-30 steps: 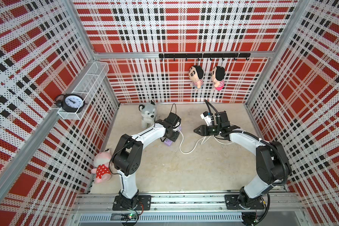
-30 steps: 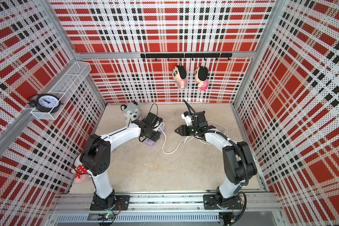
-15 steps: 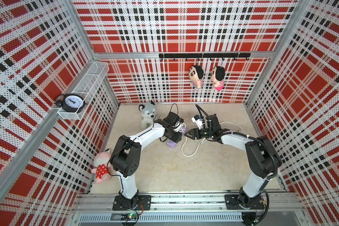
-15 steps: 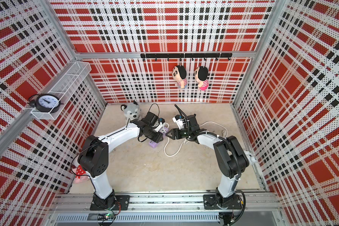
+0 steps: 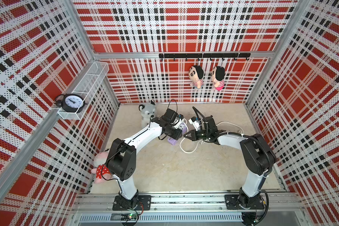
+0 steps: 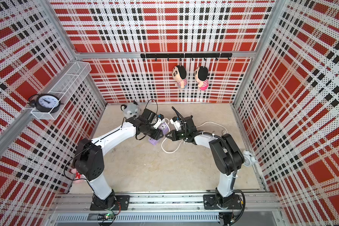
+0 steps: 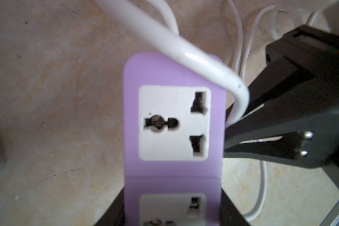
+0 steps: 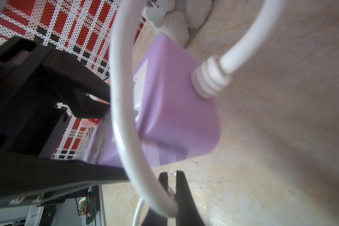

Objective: Unwrap the cord wrapped around the power strip
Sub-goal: Adjust the power cord at the center of the board, then place the power strip at the center of the board.

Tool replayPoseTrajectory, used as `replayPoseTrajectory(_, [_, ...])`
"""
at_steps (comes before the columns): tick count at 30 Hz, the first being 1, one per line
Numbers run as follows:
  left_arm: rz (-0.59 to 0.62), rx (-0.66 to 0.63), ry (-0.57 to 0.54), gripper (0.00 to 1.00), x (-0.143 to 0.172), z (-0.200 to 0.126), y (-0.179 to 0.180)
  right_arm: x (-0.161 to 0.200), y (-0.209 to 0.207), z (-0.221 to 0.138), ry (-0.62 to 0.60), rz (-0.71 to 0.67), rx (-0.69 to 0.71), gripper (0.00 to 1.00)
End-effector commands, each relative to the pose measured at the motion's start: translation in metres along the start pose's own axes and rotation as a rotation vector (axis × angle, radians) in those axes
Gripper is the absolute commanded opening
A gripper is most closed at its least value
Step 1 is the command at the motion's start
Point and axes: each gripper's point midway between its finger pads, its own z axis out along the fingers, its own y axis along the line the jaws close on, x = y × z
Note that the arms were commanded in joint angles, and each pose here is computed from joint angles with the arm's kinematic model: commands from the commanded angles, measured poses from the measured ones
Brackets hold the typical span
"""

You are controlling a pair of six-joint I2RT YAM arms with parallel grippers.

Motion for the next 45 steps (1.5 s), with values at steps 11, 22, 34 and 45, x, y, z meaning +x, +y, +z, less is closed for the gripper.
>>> replayPoseTrajectory(11, [-0.382, -0.253, 0.036, 0.00, 0.071, 0.020, 0.105, 0.001, -0.082, -0.049, 0.092, 0.041, 0.382, 0.02])
replayPoseTrajectory(22, [-0.594, -0.354, -0.032, 0.02, 0.097, 0.027, 0.139, -0.014, -0.048, -0.044, 0.057, -0.013, 0.274, 0.51])
replayPoseTrajectory(34, [-0.646, -0.413, -0.006, 0.44, 0.111, 0.050, 0.147, -0.033, -0.049, -0.097, -0.023, 0.043, 0.347, 0.62])
replayPoseTrajectory(45, [-0.627, -0.394, -0.045, 0.99, 0.098, 0.045, 0.142, -0.035, -0.066, -0.124, -0.071, 0.053, 0.414, 0.62])
